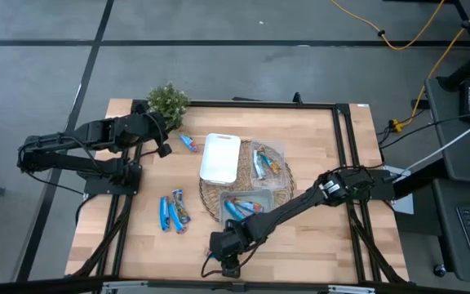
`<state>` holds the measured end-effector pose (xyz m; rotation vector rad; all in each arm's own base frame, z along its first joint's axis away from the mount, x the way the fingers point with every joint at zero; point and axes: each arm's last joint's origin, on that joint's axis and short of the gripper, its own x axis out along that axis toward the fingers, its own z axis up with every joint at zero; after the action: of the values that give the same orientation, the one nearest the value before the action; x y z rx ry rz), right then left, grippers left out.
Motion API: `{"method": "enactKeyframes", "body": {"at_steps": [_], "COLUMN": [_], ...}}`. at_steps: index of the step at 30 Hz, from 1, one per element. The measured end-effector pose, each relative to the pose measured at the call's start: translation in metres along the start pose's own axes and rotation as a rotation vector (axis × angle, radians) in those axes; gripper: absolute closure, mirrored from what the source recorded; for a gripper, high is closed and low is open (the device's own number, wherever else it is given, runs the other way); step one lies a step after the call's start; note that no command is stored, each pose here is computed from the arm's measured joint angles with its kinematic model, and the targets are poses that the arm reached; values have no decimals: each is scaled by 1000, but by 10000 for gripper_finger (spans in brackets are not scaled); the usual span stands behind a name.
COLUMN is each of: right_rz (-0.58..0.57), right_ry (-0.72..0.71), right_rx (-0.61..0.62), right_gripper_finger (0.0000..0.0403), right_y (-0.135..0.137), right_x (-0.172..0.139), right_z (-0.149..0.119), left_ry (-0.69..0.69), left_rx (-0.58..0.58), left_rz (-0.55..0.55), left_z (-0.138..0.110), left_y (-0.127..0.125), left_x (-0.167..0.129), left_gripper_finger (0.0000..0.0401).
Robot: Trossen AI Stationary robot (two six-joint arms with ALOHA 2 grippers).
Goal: Pick and place Granola Bars by type
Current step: Put the yellow granola bar into the transparent bin
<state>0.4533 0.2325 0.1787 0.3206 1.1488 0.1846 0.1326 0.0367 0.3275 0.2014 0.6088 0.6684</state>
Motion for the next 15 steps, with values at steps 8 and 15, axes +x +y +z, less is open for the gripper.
{"method": "enactKeyframes", "body": {"at_steps": [8,15], "right_rz": [-81,-67], "right_ry": [14,13], "right_rx": [18,19], "right_gripper_finger": [124,143], "right_y": [-6,-4], "right_x": [13,15], "right_z": [-5,-3], "left_ry": [-1,3], "left_rx": [-1,2], "left_rz": [0,-1], "left_z": [0,0], "left_y": [0,0], "left_x": [0,0], "left_gripper_finger": [289,289]}}
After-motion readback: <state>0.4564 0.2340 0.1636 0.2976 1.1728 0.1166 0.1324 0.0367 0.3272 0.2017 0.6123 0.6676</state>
